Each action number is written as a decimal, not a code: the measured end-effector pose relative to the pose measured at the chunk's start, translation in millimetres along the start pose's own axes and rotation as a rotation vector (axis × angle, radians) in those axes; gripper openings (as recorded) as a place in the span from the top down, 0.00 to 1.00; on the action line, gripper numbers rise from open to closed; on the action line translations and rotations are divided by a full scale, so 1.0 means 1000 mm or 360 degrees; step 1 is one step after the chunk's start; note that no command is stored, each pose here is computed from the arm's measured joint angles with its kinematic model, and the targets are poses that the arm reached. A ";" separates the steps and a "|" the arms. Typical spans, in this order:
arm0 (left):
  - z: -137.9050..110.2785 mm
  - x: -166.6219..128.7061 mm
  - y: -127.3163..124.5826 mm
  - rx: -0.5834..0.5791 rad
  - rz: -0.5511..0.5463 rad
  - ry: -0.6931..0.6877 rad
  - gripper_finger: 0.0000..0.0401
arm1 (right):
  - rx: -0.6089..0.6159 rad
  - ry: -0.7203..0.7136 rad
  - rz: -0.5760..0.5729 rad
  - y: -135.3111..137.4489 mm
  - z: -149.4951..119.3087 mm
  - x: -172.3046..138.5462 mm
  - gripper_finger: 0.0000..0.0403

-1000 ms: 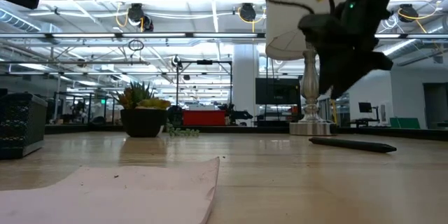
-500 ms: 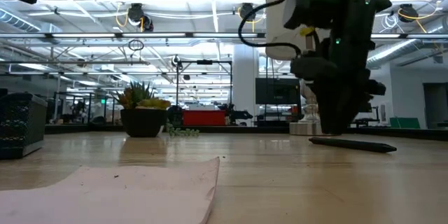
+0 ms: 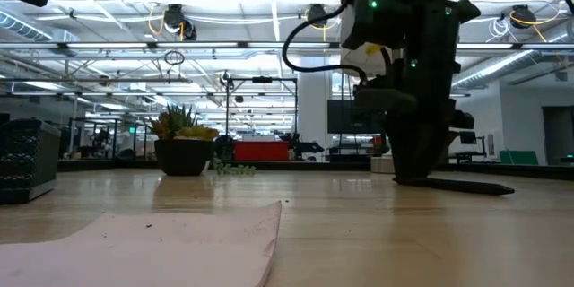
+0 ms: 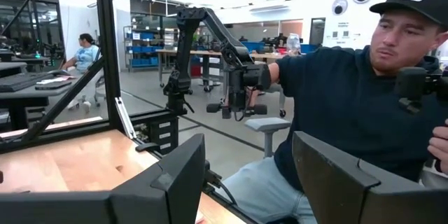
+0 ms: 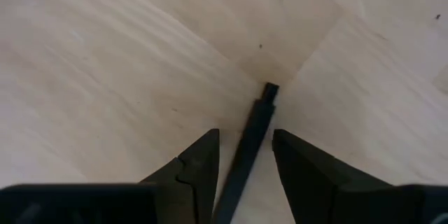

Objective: Pick and place office supplies into organizer
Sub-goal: Put the pen into the top left section of the desk organizer

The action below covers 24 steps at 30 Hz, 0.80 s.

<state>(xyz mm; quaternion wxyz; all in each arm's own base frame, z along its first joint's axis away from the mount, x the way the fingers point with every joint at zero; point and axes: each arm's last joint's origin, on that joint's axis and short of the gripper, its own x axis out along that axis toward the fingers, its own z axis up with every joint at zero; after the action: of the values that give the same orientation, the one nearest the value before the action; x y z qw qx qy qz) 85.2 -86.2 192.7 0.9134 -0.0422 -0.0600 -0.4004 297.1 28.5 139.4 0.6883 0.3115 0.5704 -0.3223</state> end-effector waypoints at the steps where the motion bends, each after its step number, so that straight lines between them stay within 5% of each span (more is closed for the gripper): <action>1: 0.000 0.000 0.000 0.0000 0.0000 0.0000 0.46 | -0.0002 0.0009 -0.0019 -0.001 0.000 0.001 0.67; 10: 0.000 0.000 0.000 0.0000 0.0000 0.0002 0.46 | -0.0052 0.0025 -0.0041 -0.001 -0.001 0.002 0.68; 20: 0.000 0.000 0.000 0.0000 0.0000 0.0002 0.46 | -0.0092 0.0016 -0.0030 -0.001 -0.001 0.002 0.95; 24: 0.000 0.000 0.000 0.0000 0.0000 0.0003 0.46 | -0.0122 -0.0003 -0.0015 0.000 0.000 0.002 0.95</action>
<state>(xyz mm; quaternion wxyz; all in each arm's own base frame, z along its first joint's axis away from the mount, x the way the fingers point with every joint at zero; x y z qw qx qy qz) 85.2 -86.2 192.5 0.9135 -0.0417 -0.0592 -0.4004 297.5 28.7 137.0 0.6987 0.2820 0.5831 -0.3037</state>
